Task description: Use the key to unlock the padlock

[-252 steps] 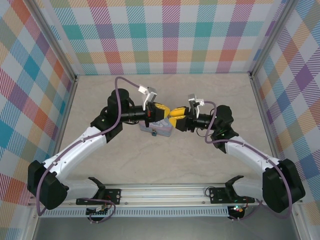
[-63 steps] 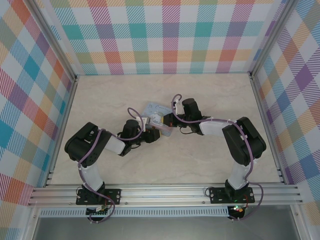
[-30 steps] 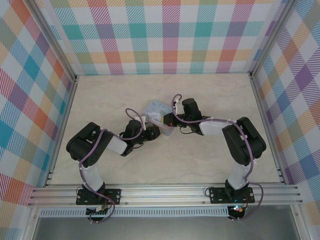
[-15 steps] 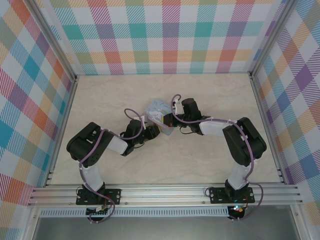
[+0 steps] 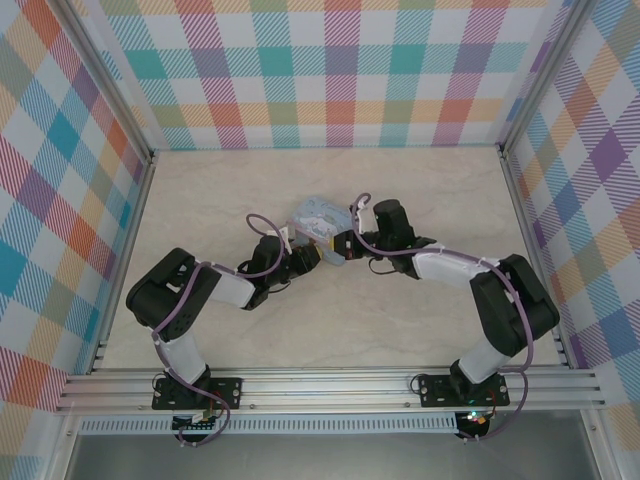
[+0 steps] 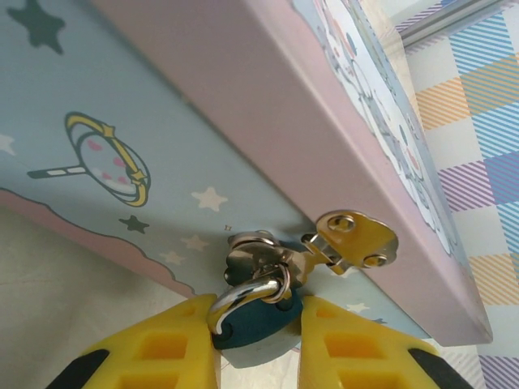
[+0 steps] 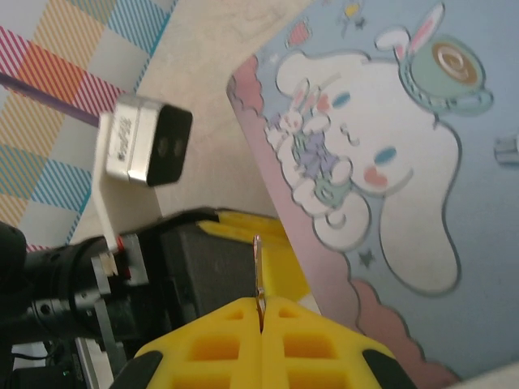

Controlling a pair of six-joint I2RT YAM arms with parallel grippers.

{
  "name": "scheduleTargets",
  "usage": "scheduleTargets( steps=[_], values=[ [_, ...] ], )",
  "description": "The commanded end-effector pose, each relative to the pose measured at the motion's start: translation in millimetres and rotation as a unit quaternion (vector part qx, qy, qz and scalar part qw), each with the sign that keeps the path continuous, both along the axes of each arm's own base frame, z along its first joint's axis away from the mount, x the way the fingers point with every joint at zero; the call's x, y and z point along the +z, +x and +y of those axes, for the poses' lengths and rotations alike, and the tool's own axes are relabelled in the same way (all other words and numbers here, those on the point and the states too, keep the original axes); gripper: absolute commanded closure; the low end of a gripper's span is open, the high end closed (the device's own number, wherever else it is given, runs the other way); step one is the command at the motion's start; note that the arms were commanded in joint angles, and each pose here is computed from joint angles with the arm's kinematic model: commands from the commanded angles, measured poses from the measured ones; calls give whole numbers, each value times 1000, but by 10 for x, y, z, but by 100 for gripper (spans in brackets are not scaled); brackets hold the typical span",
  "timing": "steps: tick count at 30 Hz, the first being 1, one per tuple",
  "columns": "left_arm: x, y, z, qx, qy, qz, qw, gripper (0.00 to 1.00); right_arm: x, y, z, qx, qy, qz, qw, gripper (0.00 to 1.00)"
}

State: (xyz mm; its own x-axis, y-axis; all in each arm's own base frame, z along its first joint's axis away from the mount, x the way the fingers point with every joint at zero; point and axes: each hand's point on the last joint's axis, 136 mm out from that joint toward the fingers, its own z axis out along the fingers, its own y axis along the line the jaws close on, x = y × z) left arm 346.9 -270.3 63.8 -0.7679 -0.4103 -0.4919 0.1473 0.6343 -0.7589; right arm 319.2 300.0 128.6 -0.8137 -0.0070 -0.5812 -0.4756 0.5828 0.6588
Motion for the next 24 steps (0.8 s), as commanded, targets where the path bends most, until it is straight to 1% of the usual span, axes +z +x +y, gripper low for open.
scheduleTargets(
  steps=[1,3,7,13,24],
  values=[
    [310,83,-95,6,-31,-29,999,90,-7,-84,-78,6,-6,-16,1000,96],
    [327,86,-102,11,-41,-23,999,91,-44,-167,-124,10,-8,-20,1000,96],
    [387,85,-106,25,-57,-12,998,100,-148,-334,-208,20,-11,-28,999,96],
    [472,75,-69,46,-63,0,997,100,-207,-492,-233,48,-9,-38,998,96],
    [663,76,-88,65,-113,35,991,100,-178,-551,-156,76,18,-58,995,96]
  ],
)
